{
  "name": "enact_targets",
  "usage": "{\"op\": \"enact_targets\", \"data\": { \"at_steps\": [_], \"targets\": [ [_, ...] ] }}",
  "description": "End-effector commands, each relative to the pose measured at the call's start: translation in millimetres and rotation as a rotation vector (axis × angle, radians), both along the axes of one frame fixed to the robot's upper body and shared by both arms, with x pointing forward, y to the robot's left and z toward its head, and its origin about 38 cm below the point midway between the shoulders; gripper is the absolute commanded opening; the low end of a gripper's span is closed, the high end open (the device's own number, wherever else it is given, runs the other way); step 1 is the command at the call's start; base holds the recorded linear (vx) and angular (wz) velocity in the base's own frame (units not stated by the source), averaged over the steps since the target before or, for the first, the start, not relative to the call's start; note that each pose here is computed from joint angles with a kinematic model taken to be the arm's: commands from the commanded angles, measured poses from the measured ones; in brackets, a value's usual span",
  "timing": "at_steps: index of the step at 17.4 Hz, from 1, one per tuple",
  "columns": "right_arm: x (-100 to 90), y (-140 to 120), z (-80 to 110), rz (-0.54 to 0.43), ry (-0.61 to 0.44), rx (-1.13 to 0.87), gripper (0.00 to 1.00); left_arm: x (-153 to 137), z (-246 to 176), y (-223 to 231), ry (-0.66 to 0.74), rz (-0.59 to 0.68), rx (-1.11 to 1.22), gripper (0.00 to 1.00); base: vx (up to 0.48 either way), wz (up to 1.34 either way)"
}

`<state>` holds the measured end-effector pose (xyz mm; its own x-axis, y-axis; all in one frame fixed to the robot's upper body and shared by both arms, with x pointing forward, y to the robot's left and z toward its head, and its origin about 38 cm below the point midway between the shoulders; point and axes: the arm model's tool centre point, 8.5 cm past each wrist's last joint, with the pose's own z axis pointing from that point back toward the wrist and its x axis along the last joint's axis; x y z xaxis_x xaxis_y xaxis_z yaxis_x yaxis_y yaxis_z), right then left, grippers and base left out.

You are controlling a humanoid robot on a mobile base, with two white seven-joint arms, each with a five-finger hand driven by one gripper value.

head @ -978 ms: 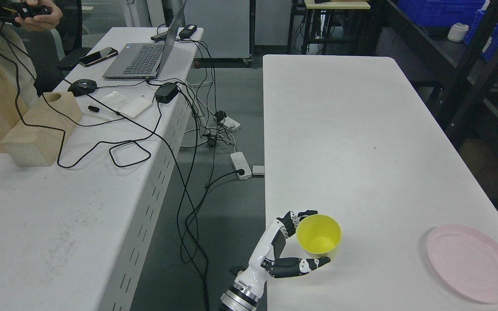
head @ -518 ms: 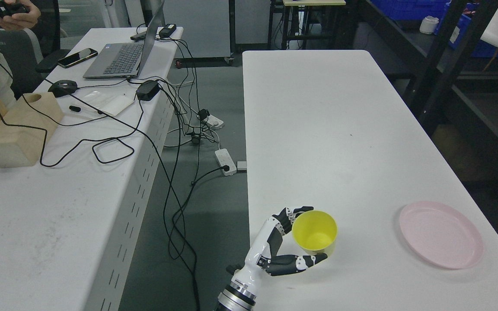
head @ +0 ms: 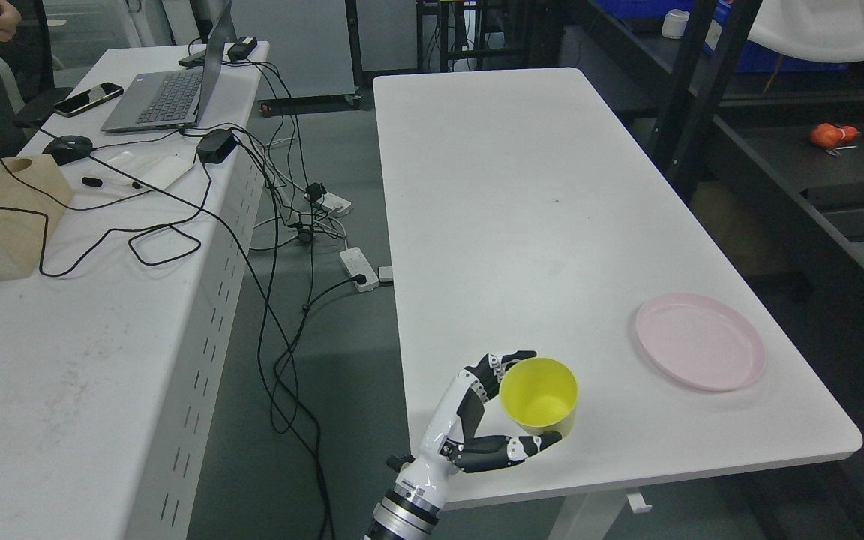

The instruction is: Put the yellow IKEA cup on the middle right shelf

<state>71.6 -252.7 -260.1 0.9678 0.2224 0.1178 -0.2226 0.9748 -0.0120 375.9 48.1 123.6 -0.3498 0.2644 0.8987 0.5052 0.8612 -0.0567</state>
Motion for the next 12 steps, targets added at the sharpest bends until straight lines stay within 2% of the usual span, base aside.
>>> {"op": "enact_targets", "data": {
  "at_steps": [1, 12],
  "targets": [
    [-3.9, -11.3, 0.4, 0.0, 0.006, -0.018, 0.99, 3.6, 0.9, 11.2, -0.007, 0.021, 0.008, 0.01, -0.093, 0.23],
    [-3.9, -11.3, 0.4, 0.0, 0.006, -0.018, 0.99, 5.7, 1.8, 14.9, -0.008, 0.032, 0.005, 0.01, -0.14, 0.15]
  ]
}}
